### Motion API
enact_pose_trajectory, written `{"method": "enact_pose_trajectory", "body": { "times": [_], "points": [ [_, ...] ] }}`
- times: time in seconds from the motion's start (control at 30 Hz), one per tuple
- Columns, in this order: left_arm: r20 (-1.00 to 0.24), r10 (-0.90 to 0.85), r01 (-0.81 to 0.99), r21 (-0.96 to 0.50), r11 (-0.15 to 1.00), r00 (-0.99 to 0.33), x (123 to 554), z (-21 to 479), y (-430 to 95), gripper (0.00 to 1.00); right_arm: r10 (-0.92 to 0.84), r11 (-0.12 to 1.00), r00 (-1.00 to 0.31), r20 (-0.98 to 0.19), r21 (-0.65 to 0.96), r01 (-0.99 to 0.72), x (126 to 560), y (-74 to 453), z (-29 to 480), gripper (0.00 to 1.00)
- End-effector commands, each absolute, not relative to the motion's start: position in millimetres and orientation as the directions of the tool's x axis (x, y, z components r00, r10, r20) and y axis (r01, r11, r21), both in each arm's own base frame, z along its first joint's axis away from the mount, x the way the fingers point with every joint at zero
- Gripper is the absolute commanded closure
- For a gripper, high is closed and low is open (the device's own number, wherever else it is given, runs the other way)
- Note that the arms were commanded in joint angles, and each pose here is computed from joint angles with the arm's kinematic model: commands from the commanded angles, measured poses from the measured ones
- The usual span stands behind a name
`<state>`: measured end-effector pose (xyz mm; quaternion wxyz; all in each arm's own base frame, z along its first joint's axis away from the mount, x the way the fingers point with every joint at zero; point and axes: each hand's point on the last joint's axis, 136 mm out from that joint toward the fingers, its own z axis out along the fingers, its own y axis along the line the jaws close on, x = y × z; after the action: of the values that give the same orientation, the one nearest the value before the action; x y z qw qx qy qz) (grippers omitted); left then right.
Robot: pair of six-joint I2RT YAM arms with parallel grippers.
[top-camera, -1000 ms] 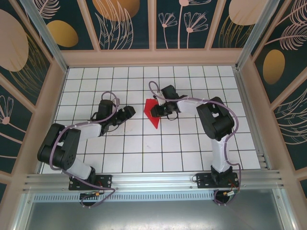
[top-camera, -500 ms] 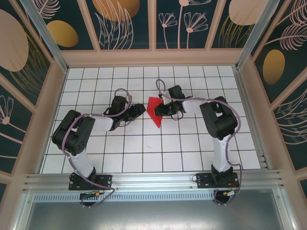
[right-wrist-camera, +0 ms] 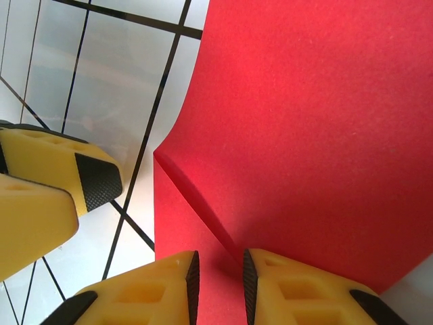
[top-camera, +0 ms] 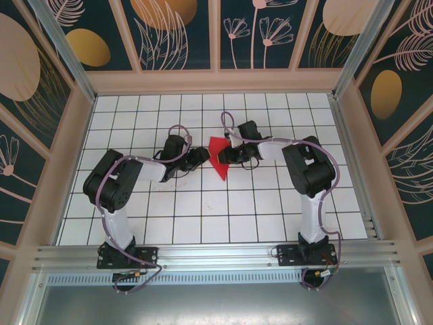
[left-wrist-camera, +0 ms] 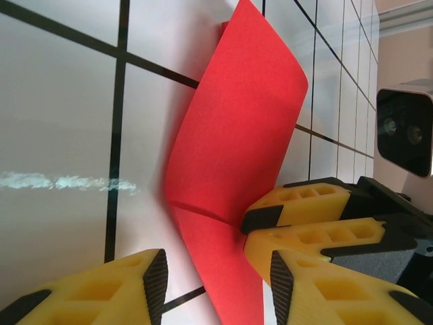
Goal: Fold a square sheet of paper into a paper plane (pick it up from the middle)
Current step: Move the paper to the center of the table.
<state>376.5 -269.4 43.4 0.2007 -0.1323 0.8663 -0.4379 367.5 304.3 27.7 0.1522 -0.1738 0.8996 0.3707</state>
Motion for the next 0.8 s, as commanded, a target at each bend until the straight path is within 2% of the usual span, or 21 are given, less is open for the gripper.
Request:
{"method": "enact_pose_trajectory", "body": {
  "times": [0.0,0.77],
  "points": [
    [-0.223,-0.395,-0.050,-0.817,0.574,-0.891,380,43,-277,0.54,-0.192,0.657,-0.903,-0.384,0.633,-0.409,361,302,28,0.72],
    [-0.224,-0.382,-0.067,-0.784,0.618,-0.897,389,31,-283,0.50,-0.190,0.656,-0.905,-0.381,0.637,-0.406,361,302,28,0.73]
  ]
}}
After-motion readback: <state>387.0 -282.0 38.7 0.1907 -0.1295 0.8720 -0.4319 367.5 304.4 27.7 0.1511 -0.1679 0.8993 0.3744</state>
